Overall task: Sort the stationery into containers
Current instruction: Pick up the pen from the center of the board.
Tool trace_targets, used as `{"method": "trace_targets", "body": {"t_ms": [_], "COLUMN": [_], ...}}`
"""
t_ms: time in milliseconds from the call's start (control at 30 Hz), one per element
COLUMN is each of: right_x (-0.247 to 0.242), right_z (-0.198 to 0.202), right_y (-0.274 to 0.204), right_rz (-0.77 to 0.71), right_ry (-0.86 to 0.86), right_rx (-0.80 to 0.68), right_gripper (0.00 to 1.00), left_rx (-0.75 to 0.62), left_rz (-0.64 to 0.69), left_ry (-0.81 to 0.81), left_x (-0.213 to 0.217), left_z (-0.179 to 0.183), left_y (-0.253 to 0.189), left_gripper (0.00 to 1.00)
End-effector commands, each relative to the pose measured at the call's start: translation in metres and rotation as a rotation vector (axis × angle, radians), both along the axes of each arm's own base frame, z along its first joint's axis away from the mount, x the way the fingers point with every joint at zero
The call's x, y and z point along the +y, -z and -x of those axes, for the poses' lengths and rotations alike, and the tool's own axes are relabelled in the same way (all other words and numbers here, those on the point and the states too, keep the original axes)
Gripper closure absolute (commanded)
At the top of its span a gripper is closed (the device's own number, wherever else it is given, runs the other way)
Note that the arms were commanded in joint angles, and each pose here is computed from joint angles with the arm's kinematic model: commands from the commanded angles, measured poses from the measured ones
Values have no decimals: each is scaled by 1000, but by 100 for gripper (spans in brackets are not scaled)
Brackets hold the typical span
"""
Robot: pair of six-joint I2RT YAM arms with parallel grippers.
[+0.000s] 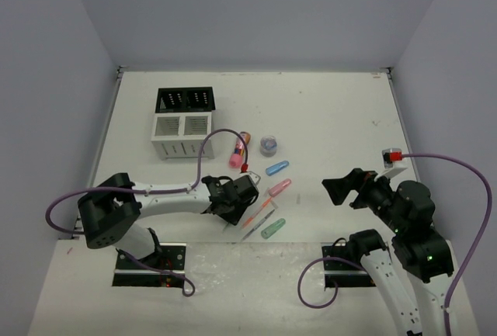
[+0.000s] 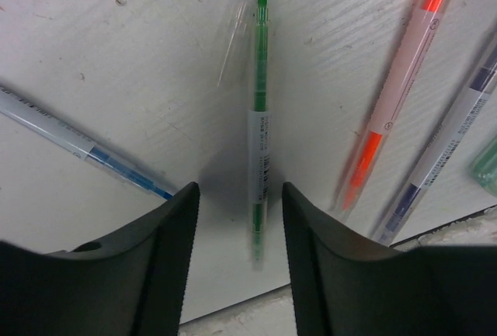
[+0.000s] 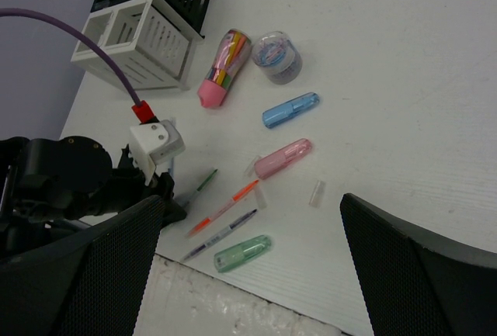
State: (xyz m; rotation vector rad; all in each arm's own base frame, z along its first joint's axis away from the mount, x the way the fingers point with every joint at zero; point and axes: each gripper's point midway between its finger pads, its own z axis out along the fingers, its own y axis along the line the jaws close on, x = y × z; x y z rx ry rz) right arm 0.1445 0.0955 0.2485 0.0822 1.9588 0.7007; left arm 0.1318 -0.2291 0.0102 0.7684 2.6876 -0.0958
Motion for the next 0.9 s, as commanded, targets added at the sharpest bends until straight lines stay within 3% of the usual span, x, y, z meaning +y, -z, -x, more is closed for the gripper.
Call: {"method": "trace_targets", "body": {"t_ms": [0,167,600,867], "right_x": [4,4,4,5], "right_z": [-1,-1,-1,-3], "right_y": [-7,-8,-8,-7], "right_rz": [-9,-10,-10,-12], "right_ry": [-24,-24,-24,-24], "right_rx": [-34,-40,-38,-26], "right_gripper": [1,1,1,1], "left_rx": [42,61,114,52], "left_rz": [-11,-17,-39,35], "left_ry": [7,8,20,34], "left_x": [-3,0,4,-18], "left_z": [7,12,22,8], "left_y": [12,17,24,-5], "left_gripper": [58,63,99,100]}}
